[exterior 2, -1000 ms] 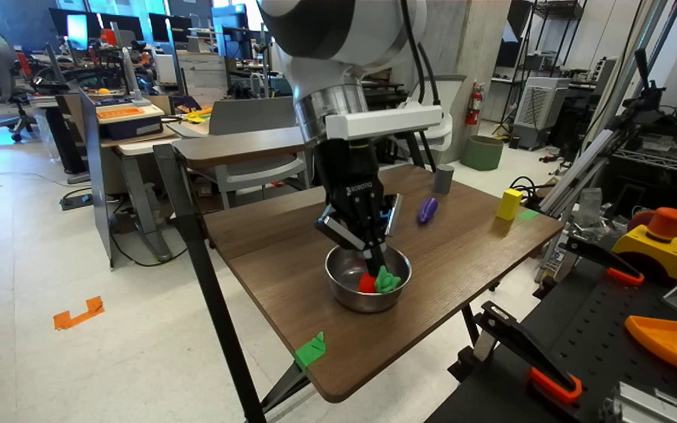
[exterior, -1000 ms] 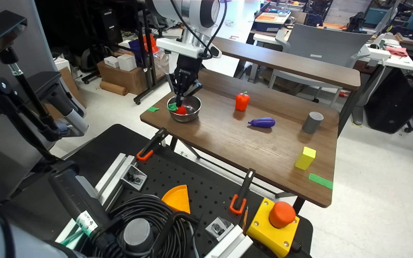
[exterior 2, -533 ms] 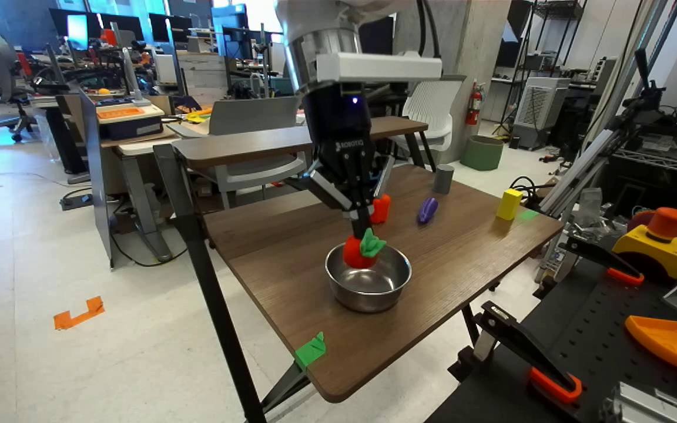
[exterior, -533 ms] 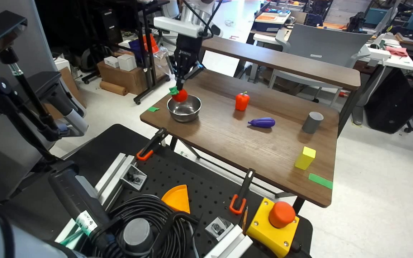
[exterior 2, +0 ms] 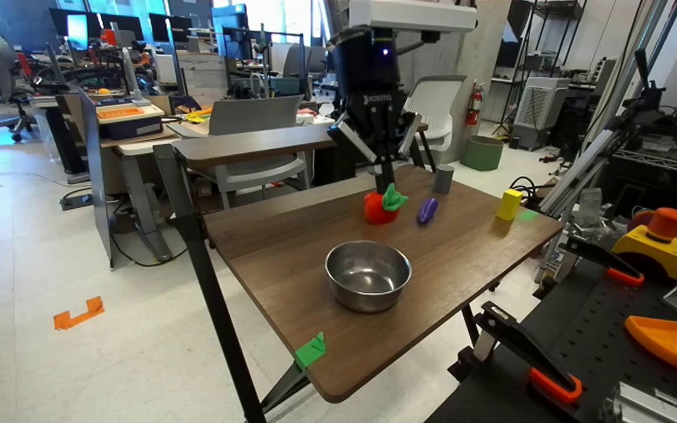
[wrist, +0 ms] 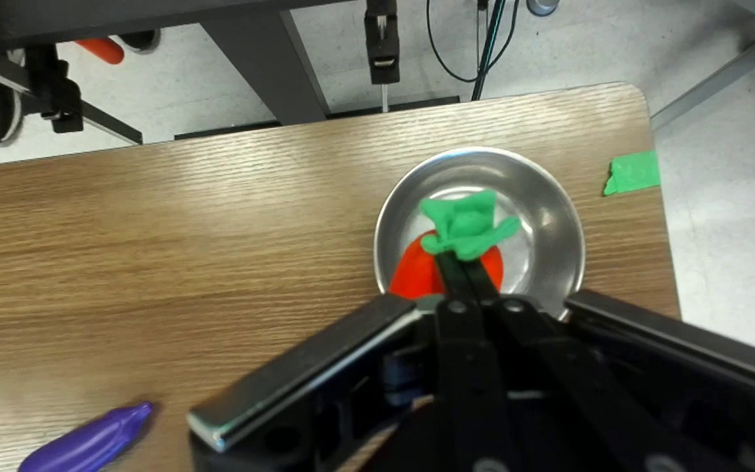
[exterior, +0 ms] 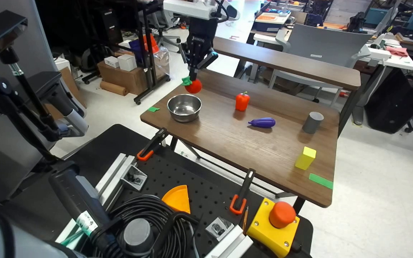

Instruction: Remove the red plushy from the metal bowl and put it on the table

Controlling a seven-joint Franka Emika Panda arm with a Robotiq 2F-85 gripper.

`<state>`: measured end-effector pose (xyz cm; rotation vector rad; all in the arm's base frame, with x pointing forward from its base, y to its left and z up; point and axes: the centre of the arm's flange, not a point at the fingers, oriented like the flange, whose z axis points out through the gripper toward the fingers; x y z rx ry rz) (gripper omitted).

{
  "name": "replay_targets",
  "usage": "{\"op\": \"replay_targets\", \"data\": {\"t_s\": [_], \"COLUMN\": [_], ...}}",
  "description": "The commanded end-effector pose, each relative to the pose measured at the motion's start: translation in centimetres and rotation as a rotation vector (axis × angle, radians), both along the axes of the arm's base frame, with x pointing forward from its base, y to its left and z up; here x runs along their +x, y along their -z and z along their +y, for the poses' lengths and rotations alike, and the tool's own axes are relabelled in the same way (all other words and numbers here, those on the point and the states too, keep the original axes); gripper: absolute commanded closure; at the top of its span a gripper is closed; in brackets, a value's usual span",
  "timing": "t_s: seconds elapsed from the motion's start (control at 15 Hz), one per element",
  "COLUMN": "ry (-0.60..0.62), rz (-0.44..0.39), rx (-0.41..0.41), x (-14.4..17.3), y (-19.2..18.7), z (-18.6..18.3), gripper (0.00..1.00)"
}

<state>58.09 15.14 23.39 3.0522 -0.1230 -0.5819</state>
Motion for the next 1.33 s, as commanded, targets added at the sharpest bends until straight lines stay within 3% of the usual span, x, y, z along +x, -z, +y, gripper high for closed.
{"op": "replay_targets", "data": {"t_s": [0.0,0.33,0.53,1.0,1.27], "ry": [0.022,0.032,0.027,-0.073,-0.104], "rz": [-0.048,-0.123,-0.136,-0.094,-0.101], "rx": [-0.042,-0.089,-0.085,-0.073,-0.138], "x": [3.3,10.7,14.2,16.0,16.2], "y": [-0.8,-1.4,0.7,8.7,11.0], "z": [-2.2,-2.5,-1.0,4.9,6.9], "gripper": [1.00,1.00,1.00,1.00,1.00]}}
